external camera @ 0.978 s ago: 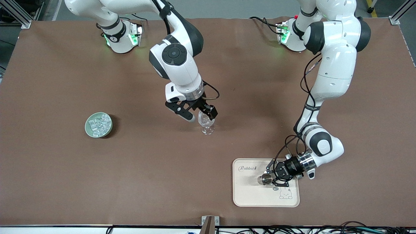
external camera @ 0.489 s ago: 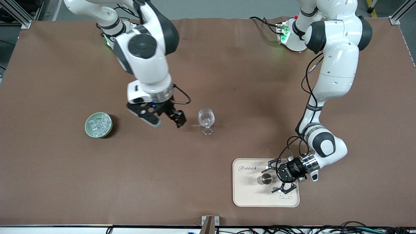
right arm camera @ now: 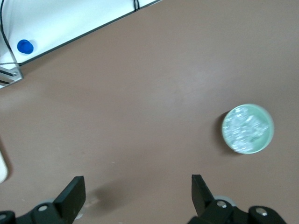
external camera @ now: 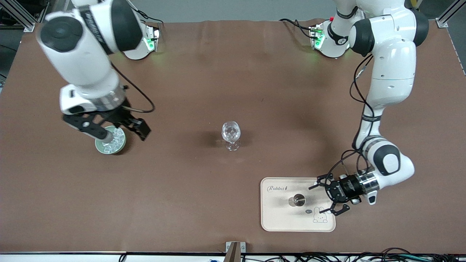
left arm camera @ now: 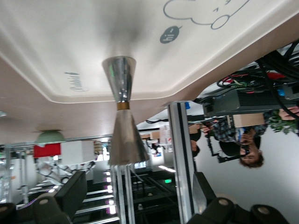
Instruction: Pour wine and add ice with both arms
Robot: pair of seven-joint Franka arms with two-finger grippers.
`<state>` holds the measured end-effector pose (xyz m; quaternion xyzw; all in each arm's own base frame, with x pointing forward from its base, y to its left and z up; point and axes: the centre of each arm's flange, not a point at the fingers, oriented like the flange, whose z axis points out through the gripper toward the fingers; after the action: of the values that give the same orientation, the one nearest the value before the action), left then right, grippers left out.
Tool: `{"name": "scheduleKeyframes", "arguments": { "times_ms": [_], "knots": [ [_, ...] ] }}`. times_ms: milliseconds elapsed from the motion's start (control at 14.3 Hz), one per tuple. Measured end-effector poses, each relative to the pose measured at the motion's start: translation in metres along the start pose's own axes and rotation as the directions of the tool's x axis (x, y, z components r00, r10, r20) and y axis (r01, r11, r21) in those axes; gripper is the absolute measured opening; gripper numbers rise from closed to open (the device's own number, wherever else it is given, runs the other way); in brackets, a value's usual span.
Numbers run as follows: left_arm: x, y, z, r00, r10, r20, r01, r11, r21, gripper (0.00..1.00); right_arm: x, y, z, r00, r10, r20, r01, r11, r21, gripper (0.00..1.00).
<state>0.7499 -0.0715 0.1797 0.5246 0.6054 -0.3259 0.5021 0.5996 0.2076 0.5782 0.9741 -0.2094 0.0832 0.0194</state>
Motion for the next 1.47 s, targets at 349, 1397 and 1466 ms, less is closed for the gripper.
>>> {"name": "scheduleKeyframes", "arguments": {
  "times_ms": [349, 1397, 1466],
  "knots": [
    [-0.024, 0.006, -0.051, 0.984, 0.132, -0.122, -0.108, 0.977, 0.185, 1.00, 0.049, 0.120, -0.041, 0.991, -0.121, 0.054, 0.122, 0.993, -0.007, 1.00],
    [-0.229, 0.013, -0.120, 0.403, 0.894, -0.199, -0.466, 0.387, 0.795, 1.00, 0.068, 0.249, -0.081, 0.953, -0.277, 0.120, 0.274, 0.961, 0.038, 1.00],
    [-0.246, 0.011, -0.117, 0.357, 0.917, -0.179, -0.462, 0.340, 0.819, 1.00, 0.068, 0.249, -0.081, 0.953, -0.278, 0.120, 0.275, 0.961, 0.037, 1.00]
  ]
}}
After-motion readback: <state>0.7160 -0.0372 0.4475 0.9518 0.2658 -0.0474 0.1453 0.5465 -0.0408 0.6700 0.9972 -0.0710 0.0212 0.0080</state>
